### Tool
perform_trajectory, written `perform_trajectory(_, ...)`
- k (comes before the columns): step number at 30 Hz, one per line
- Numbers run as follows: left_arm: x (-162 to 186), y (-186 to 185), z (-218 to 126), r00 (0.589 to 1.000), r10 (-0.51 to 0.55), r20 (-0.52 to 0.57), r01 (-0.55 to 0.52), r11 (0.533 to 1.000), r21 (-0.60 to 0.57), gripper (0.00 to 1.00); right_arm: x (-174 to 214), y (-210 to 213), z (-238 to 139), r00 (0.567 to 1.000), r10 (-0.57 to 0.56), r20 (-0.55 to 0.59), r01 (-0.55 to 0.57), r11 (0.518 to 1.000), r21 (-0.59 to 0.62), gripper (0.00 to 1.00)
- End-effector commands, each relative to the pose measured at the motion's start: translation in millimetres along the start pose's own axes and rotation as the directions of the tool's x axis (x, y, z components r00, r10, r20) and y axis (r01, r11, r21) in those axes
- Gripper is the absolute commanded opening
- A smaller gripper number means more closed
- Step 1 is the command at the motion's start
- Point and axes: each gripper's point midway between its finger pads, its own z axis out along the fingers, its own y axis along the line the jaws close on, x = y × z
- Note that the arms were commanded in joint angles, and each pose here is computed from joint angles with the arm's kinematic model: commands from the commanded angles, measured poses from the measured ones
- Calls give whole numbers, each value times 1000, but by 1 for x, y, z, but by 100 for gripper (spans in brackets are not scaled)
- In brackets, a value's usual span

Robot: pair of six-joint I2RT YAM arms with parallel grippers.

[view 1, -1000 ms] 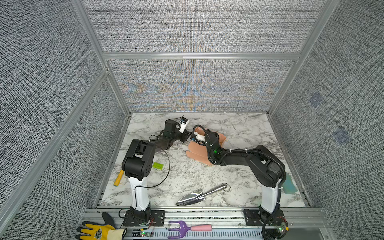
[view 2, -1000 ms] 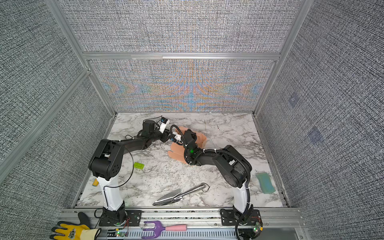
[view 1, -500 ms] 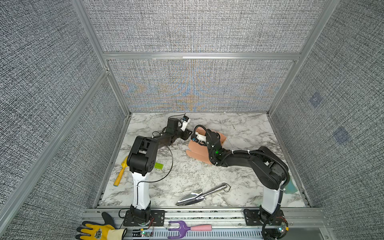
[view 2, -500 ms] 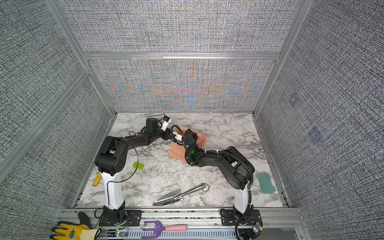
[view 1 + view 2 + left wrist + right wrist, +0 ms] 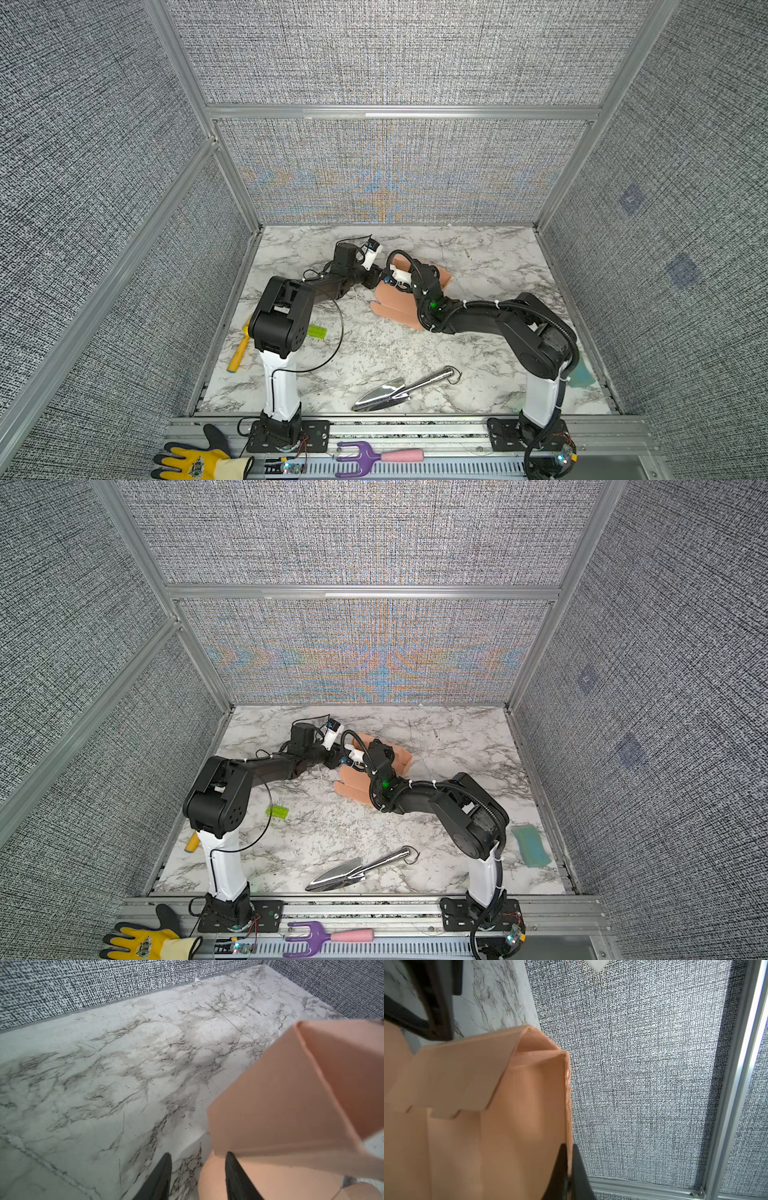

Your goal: Fold the paper box

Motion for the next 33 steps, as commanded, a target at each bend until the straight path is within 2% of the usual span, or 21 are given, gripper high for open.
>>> perform_trajectory(1, -8, -4, -3, 999, -8, 48, 7, 1000, 20, 45, -6, 0, -5, 1000, 18, 21, -18, 1000, -2, 0)
perform_trajectory(2, -17, -7, -10, 997, 2, 71, -3, 1000, 15, 45, -7, 3, -6, 1000, 18, 25, -17, 1000, -7, 0)
perform_trajectory(15, 5, -11, -40, 994, -5, 105, 11, 998, -64, 45, -28, 23, -26, 995, 5, 97, 2, 998, -66, 0)
perform_trajectory(30, 32, -23, -63, 989, -5, 150, 17, 997, -81, 45, -50, 21, -55, 972, 110, 208, -77, 984, -159, 0)
perform_trajectory(33, 39, -23, -70, 988, -11, 154, 27, 994, -104, 45, -54, 30, -57, 973, 84, 214, -47, 984, -170, 0)
